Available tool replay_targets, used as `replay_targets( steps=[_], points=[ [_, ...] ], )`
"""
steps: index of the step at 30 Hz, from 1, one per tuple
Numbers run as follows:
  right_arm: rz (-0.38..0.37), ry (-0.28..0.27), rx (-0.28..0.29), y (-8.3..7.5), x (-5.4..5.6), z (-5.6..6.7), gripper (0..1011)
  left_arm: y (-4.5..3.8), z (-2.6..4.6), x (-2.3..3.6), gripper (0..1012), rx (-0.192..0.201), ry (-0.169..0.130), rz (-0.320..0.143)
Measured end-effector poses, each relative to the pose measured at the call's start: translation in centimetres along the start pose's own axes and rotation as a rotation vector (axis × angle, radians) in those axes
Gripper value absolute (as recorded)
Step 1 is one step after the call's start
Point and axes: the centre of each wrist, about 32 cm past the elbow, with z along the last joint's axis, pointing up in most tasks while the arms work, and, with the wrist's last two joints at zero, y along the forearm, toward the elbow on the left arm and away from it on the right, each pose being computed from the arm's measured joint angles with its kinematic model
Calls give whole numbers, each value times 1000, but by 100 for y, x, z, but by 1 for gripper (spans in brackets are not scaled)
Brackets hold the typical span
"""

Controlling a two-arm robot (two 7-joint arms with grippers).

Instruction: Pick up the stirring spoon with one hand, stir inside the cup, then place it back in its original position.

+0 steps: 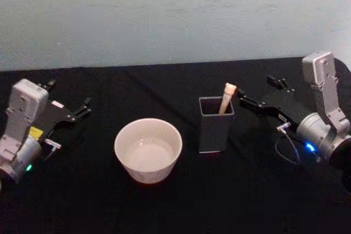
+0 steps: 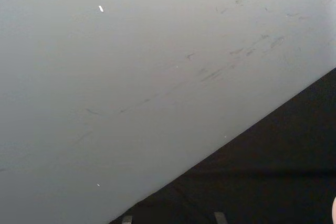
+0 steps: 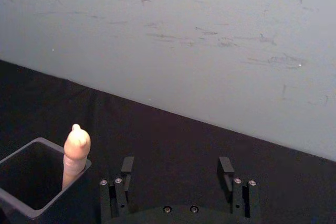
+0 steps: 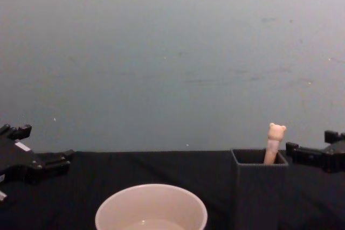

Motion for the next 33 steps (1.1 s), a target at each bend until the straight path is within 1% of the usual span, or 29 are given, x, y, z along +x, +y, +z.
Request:
replay_targets(
  steps=[33],
  points=[
    [-5, 0, 8, -8, 3, 13, 1002, 0, 0, 0, 1001, 0, 0, 0]
  ],
)
